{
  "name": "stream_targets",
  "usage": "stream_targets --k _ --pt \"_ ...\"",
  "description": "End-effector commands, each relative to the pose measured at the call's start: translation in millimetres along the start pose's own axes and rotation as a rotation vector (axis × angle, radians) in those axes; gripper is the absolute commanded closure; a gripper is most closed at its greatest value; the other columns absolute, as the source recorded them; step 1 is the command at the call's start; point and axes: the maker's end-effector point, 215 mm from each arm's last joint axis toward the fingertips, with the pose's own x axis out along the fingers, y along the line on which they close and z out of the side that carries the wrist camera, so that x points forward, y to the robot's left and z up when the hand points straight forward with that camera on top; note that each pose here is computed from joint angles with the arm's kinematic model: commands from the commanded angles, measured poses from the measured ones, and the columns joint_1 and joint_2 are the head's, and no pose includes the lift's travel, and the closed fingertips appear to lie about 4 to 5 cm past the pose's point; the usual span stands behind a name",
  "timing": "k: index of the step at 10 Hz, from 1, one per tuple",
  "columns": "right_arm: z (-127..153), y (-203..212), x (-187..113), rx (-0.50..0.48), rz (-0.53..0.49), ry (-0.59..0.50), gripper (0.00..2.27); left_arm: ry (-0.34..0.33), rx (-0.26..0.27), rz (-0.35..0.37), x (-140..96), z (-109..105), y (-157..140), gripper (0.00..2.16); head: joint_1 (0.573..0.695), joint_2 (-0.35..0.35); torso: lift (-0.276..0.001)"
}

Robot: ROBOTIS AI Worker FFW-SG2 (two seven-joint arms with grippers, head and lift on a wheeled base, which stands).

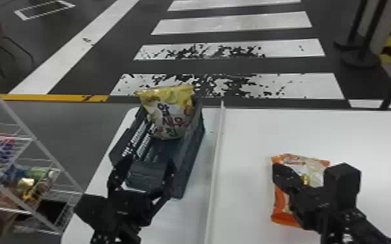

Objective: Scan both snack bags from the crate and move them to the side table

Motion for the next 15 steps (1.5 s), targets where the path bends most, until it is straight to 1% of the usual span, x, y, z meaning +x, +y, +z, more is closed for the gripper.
stream_targets --k 1,3,5,9,12,15 --pt "-12 1 13 -0.008 0.008 0.028 2.2 0.0 -0.001 0.001 0 0 0 0.06 0.695 0.221 -0.099" --pt "-30 -4 24 -0.015 0.006 0.069 2.2 0.001 0.0 0.002 0 -2 1 0.06 0.695 0.228 -0.099" --pt "-45 -10 26 -0.017 -0.003 0.1 2.2 0.001 0.001 0.003 0 -2 1 0.06 0.695 0.226 -0.099" --pt "-54 -32 23 -0.028 -0.04 0.12 2.2 -0.001 0.001 0.003 0 -2 1 0.06 0.695 0.21 -0.099" --pt "-54 -54 24 -0.022 -0.072 0.125 2.2 0.003 0.002 0.0 -1 -3 1 0.06 0.695 0.186 -0.099" --pt "-53 -58 33 -0.02 -0.07 0.131 2.2 -0.001 0.003 -0.008 0 -1 -2 0.06 0.695 0.166 -0.099"
